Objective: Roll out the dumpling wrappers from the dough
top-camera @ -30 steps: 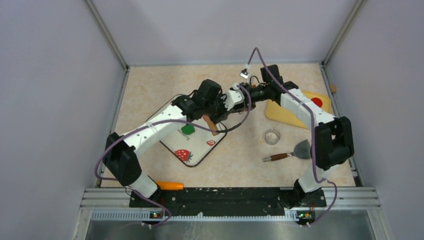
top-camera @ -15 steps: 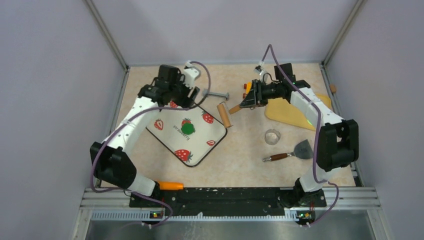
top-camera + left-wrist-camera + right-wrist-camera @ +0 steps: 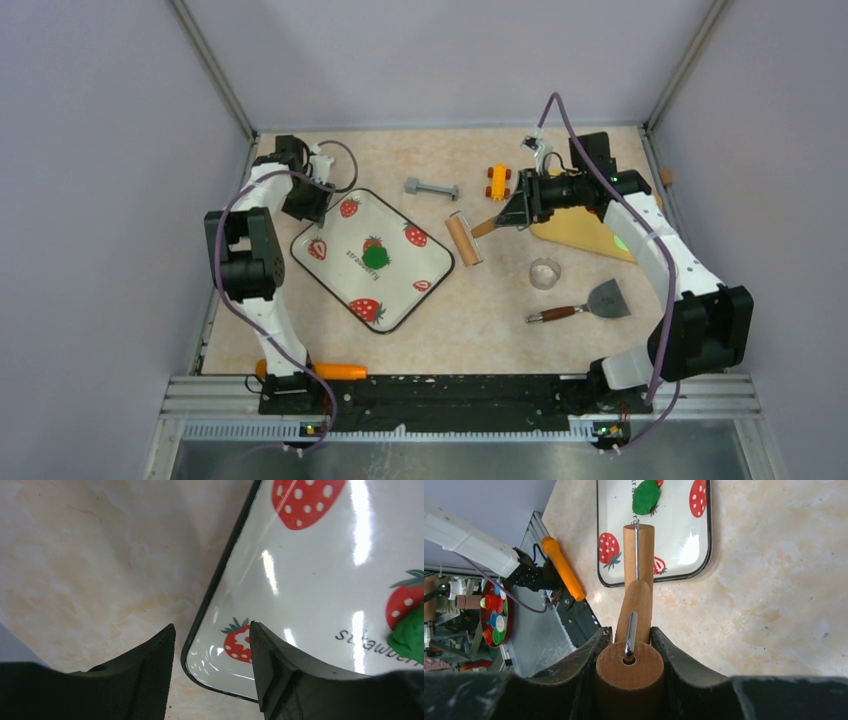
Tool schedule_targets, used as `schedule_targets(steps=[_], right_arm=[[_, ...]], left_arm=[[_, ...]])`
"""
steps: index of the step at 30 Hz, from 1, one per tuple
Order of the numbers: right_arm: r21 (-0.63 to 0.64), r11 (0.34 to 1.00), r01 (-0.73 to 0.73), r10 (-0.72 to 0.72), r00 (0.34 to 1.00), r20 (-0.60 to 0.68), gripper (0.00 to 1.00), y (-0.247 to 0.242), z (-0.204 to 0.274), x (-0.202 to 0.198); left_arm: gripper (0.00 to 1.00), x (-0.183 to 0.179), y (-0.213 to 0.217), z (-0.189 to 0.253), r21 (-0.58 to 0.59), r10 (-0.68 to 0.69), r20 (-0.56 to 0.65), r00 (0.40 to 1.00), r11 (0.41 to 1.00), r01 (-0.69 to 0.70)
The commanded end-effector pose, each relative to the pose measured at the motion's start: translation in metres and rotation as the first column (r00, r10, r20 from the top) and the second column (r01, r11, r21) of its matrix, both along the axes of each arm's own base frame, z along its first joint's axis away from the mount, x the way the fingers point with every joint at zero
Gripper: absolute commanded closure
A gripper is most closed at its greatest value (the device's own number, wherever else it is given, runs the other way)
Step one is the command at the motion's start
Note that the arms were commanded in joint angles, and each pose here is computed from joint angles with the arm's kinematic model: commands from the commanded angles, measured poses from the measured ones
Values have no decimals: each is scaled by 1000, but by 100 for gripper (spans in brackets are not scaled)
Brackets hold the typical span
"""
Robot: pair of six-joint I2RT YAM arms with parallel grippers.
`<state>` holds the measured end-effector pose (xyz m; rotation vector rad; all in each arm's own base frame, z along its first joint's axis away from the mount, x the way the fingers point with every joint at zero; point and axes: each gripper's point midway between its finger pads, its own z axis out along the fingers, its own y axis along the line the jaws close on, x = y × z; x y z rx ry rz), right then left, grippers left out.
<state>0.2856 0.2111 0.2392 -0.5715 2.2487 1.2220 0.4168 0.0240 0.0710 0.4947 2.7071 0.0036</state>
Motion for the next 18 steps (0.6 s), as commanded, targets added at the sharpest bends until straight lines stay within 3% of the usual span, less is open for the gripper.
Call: schedule_targets(steps=[1, 8, 15, 18], right_arm=[[-2, 1000, -9, 9, 997, 80, 100, -6, 16, -9], [-48, 999, 22, -16, 994, 111, 100, -14, 13, -13], [-66, 997, 32, -23, 992, 128, 100, -16, 10, -10], [-73, 997, 38, -28, 991, 134, 100, -17, 10, -6]], left_arm=[[42, 19, 10, 3, -20, -10, 13, 1000, 1000, 11], [59, 14, 14, -25, -13, 28, -62, 998, 999, -29], [78, -14, 16, -41, -11, 82, -135, 988, 996, -84], [83, -32, 2, -39, -84, 115, -193, 974, 987, -134]])
